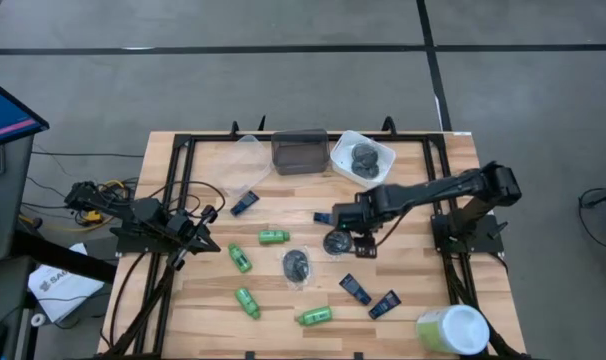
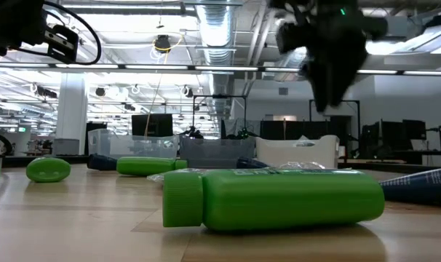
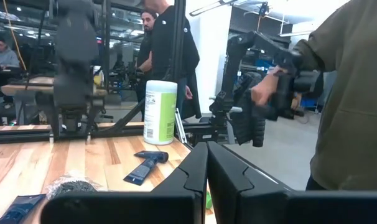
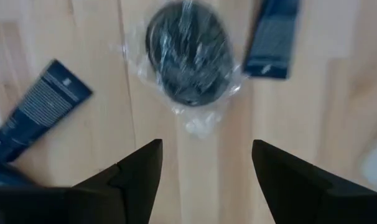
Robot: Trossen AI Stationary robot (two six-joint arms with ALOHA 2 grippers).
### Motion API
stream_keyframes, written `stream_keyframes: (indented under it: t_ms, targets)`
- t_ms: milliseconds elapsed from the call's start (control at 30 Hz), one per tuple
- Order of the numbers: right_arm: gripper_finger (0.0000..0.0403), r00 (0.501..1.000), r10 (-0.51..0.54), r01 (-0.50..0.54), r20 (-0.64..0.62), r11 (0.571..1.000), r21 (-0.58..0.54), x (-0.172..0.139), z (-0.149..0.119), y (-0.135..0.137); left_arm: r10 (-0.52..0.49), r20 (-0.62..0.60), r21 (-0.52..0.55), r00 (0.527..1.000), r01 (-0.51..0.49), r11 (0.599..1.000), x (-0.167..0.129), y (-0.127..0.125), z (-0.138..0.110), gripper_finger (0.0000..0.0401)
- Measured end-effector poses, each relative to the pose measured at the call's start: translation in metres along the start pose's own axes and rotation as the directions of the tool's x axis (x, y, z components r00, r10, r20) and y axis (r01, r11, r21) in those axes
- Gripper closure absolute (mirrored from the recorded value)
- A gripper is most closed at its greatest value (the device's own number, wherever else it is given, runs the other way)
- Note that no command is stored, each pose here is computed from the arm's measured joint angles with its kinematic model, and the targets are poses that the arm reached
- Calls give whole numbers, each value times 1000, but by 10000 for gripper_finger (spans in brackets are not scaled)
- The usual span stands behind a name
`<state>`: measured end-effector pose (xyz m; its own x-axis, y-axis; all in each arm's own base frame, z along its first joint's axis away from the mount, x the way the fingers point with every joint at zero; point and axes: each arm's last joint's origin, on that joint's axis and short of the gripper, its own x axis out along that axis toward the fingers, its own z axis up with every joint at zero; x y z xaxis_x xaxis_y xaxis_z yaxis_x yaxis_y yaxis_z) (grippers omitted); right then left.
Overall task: Pick & Place Travel size toiletries
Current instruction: Put the black hairbrush into the white bin
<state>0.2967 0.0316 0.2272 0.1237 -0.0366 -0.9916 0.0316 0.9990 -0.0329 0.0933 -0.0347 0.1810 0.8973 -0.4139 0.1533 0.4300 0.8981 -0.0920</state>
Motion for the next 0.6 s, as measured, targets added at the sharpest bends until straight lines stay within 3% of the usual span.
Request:
stream_keyframes:
  t_ms: [233,600]
  targets:
    - [163,999,28,-29,26,999,13,39,-17,0,0,2,0,1000,0,1000,0,0,0,398]
    - [163,997,29,-33,69,998,55,71,-31,-11,0,3,0,1000,0,1000,0,0,0,398]
